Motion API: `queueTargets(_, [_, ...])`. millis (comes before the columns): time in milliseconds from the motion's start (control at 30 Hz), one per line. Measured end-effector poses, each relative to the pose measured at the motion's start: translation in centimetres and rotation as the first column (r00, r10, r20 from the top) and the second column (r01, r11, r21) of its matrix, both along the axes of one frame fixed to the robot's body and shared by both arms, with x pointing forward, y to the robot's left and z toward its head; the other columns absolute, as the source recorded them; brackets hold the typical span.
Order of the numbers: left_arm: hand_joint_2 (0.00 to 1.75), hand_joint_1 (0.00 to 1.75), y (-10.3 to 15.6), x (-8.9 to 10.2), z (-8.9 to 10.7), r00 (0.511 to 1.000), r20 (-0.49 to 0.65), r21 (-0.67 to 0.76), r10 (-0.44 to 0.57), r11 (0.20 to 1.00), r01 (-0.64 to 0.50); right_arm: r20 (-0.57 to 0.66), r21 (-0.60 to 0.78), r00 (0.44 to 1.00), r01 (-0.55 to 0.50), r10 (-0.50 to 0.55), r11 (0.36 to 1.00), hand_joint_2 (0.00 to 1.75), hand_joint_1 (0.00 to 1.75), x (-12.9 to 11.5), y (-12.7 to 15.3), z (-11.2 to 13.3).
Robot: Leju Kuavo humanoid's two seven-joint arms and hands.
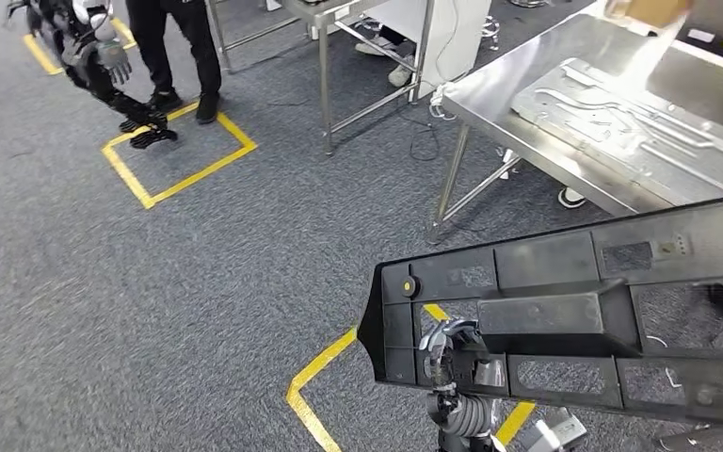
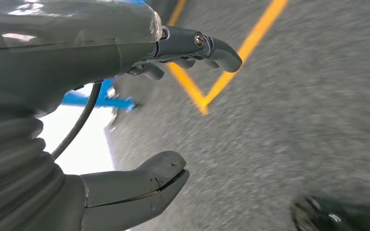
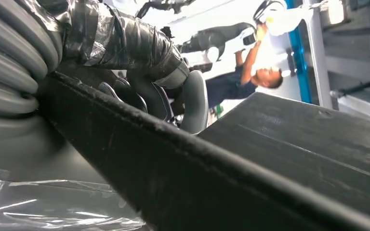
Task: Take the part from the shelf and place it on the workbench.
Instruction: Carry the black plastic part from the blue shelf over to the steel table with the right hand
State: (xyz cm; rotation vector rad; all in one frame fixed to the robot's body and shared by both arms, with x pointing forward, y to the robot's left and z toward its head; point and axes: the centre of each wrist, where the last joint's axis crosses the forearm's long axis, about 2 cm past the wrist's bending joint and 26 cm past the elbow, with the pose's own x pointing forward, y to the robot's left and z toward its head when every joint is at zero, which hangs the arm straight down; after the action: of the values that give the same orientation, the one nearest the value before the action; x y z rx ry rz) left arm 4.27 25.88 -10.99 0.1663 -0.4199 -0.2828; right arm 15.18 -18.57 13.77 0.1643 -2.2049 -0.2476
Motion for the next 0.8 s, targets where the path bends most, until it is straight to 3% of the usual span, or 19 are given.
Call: queueTargets(800, [1.75,0.00,-0.19,-0.11,-0.03,0.999,-0.033,-0.068,0.037,0.997,-0.039,-0.022,-0.011,1.000,0.004,-0.005,1.000,1.75,1.75,-0.18,0.10,-0.40])
